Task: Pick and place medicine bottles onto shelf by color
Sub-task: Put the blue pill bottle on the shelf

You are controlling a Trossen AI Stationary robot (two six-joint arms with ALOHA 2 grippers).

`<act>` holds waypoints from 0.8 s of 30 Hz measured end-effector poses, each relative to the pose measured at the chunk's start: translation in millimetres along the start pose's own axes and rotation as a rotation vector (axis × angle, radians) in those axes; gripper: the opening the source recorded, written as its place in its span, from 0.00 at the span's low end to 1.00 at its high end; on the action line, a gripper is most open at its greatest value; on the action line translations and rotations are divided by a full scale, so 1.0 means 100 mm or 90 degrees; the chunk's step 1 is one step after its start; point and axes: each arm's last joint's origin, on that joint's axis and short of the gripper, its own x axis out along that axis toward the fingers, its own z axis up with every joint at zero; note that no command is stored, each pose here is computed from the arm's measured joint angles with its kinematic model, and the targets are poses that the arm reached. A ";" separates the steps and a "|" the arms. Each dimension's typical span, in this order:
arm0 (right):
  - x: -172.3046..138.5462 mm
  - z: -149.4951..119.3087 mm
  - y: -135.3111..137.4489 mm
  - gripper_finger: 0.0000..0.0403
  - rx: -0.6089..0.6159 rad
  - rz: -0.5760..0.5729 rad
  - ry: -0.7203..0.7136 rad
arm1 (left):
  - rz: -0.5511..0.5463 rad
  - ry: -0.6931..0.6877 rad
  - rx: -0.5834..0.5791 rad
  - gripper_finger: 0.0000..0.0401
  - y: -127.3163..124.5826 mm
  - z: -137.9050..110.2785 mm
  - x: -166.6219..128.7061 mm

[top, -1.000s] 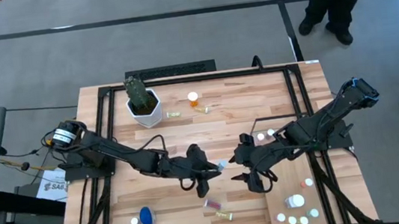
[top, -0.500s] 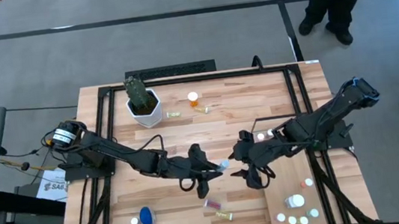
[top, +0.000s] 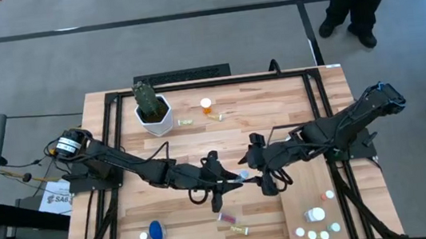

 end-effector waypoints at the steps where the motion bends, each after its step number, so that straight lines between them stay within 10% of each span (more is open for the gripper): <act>1: 0.00 0.01 0.01 0.74 0.001 0.006 -0.005 | 0.000 0.000 0.000 0.19 0.00 0.00 0.00; 24: 0.00 0.01 0.01 0.34 0.005 0.027 -0.002 | 0.028 -0.015 0.013 0.19 0.01 0.01 0.00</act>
